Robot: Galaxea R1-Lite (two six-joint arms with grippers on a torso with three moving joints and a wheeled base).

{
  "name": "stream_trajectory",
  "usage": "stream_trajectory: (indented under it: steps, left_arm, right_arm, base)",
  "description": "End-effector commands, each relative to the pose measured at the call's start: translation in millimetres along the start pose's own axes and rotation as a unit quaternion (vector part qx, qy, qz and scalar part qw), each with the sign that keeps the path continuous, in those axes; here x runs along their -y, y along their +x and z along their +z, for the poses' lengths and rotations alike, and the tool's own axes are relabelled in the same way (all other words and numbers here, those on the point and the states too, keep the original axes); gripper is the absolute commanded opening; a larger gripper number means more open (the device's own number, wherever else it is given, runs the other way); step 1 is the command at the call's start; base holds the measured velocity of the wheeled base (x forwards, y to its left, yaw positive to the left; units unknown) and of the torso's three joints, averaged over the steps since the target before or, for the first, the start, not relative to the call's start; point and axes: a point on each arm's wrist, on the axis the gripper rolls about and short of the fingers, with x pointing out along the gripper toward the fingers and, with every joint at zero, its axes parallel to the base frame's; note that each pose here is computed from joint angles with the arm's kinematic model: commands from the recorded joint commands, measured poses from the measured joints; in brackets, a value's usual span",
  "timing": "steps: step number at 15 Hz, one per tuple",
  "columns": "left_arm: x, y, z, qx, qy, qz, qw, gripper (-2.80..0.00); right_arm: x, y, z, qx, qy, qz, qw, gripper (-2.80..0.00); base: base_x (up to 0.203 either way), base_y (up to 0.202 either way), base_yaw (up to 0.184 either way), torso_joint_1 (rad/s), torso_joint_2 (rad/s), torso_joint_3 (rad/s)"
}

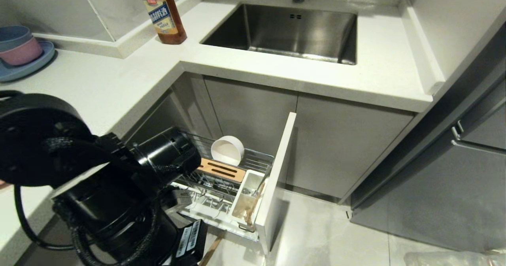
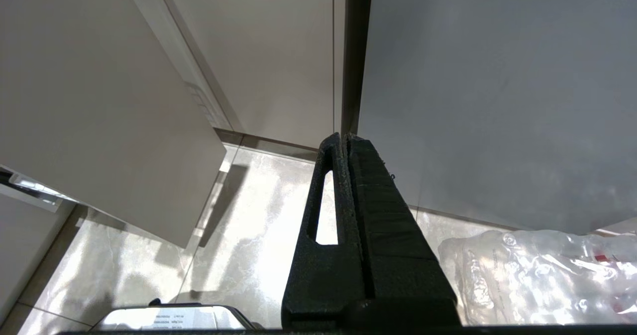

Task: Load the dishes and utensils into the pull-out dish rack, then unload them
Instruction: Pick up the chopsticks and place it in the cupboard

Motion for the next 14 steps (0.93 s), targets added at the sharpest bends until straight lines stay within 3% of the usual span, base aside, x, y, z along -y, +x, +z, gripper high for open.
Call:
stream_trajectory:
  steps: [1,6,14]
  left_arm:
    - [2.7,15.0,17.0,-0.007,-0.021,0.012,0.9997,-2.8]
    - [2.1,31.2,49.1,0.013,-0.045,-0.005,0.9989,-2.8]
    - [4.1,55.5,84.0,0.006,-0.064,-0.029,0.9975,-2.8]
  right_arm:
    - [0.0,0.1,-0.6,-0.001,0.0,0.0,1.0,-2.8]
    - [0.0,0.1,-0.4,0.0,0.0,0.0,1.0,-2.8]
    - [0.0,0.2,-0.8,-0.001,0.0,0.0,1.0,-2.8]
  base:
    - [0.0,0.0,0.0,0.0,0.0,0.0]
    - [0.0,0.0,0.0,0.0,0.0,0.0]
    - [0.0,0.0,0.0,0.0,0.0,0.0]
